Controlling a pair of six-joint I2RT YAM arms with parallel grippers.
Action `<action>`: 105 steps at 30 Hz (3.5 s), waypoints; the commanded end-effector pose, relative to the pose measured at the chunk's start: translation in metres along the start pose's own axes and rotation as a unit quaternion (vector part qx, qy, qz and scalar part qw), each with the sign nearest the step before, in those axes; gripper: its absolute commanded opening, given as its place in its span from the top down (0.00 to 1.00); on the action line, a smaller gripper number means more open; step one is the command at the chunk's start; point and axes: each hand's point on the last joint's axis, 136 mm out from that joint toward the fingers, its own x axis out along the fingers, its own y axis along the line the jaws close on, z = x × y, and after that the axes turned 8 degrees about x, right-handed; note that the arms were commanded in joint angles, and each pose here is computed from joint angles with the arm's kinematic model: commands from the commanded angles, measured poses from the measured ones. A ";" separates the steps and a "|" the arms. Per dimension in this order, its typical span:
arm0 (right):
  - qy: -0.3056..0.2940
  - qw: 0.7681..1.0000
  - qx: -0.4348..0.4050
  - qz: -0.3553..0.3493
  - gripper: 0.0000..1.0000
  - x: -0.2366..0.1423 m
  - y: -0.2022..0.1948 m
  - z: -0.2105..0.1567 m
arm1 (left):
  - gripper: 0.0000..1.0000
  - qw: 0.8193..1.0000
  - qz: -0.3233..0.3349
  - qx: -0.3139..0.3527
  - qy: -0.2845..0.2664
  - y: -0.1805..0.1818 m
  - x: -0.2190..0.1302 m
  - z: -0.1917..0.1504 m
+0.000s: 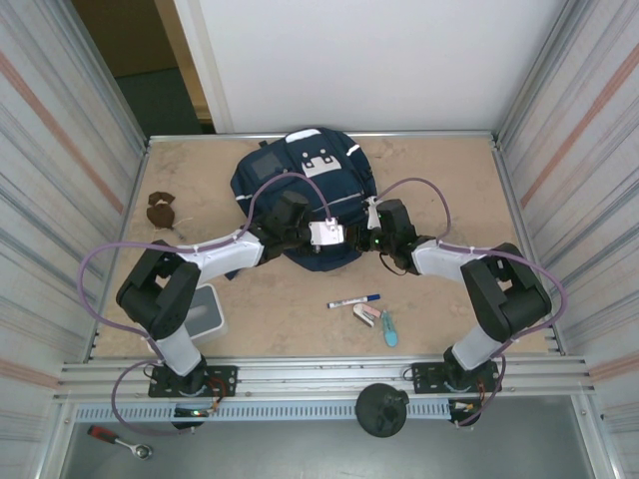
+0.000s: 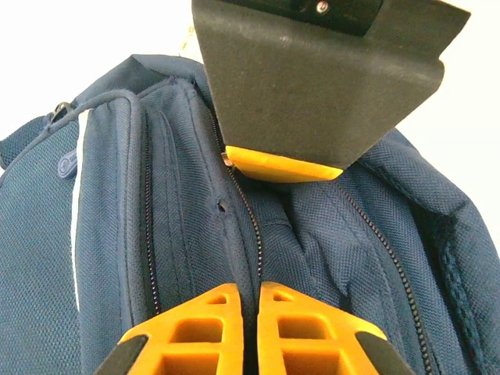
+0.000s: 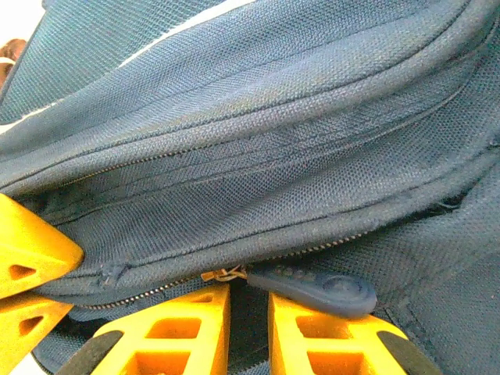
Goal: Pack the student bag
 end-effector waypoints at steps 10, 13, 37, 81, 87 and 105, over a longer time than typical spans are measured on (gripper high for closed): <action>-0.029 0.999 0.000 -0.023 0.91 0.002 -0.008 0.017 | 1.00 0.999 0.015 0.007 -0.037 0.007 -0.019 0.016; -0.043 0.998 0.007 -0.046 0.97 -0.005 -0.019 0.021 | 1.00 0.999 0.022 -0.001 -0.035 0.011 -0.025 0.009; -0.039 0.993 -0.111 -0.002 0.76 -0.039 0.015 0.008 | 1.00 0.998 0.038 -0.040 -0.042 0.017 -0.048 -0.014; -0.006 0.966 -0.231 -0.116 0.88 0.015 0.017 -0.001 | 1.00 0.998 0.032 -0.035 -0.039 0.016 -0.046 -0.011; -0.020 0.971 -0.199 -0.135 1.00 0.003 0.002 0.007 | 1.00 0.998 0.038 -0.037 -0.030 0.016 -0.050 -0.018; -0.020 0.991 -0.122 -0.044 1.00 -0.006 0.023 0.016 | 0.77 0.993 0.084 -0.083 0.003 0.032 -0.066 -0.054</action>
